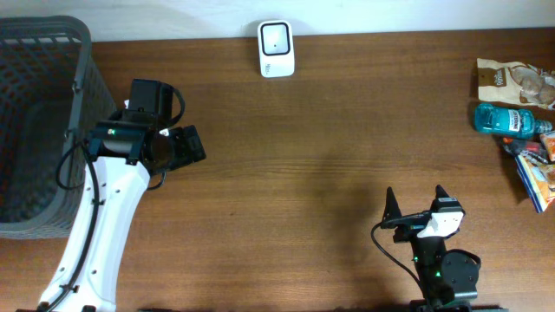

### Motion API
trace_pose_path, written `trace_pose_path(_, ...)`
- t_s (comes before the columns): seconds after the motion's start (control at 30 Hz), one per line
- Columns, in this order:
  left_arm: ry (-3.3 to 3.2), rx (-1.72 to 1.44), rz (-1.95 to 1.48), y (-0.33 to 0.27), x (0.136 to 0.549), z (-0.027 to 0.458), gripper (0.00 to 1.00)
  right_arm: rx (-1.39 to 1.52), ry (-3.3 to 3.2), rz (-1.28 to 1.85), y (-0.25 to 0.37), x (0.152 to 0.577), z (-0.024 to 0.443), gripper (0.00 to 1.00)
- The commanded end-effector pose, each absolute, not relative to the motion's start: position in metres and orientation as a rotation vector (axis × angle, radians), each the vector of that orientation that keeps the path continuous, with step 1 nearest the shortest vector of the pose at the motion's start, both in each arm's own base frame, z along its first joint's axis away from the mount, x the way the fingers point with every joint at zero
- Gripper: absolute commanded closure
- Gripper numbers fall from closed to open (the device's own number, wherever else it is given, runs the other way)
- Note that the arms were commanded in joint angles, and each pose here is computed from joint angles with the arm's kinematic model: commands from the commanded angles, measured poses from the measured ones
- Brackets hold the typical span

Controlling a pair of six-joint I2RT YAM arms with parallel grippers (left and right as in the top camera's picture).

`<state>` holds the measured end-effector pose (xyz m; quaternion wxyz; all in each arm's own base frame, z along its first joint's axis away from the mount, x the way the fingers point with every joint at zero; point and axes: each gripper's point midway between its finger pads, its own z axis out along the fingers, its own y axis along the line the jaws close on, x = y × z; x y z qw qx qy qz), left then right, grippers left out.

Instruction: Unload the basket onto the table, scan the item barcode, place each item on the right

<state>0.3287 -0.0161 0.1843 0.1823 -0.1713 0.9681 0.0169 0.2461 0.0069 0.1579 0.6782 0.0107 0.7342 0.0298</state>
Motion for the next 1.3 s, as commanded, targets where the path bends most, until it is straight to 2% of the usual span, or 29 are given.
trace_pose_path(0.0, 2.704, -0.506, 0.051, -0.0128, 0.3299, 0.1914, 0.01, 0.042, 1.65, 0.045, 0.002, 0.246, 0.1553, 0.02)
trace_pose_path(1.27, 2.705, -0.506, 0.051, -0.0128, 0.3298, 0.1914, 0.01, 0.045, 1.65, 0.043, 0.001, 0.246, 0.1553, 0.02)
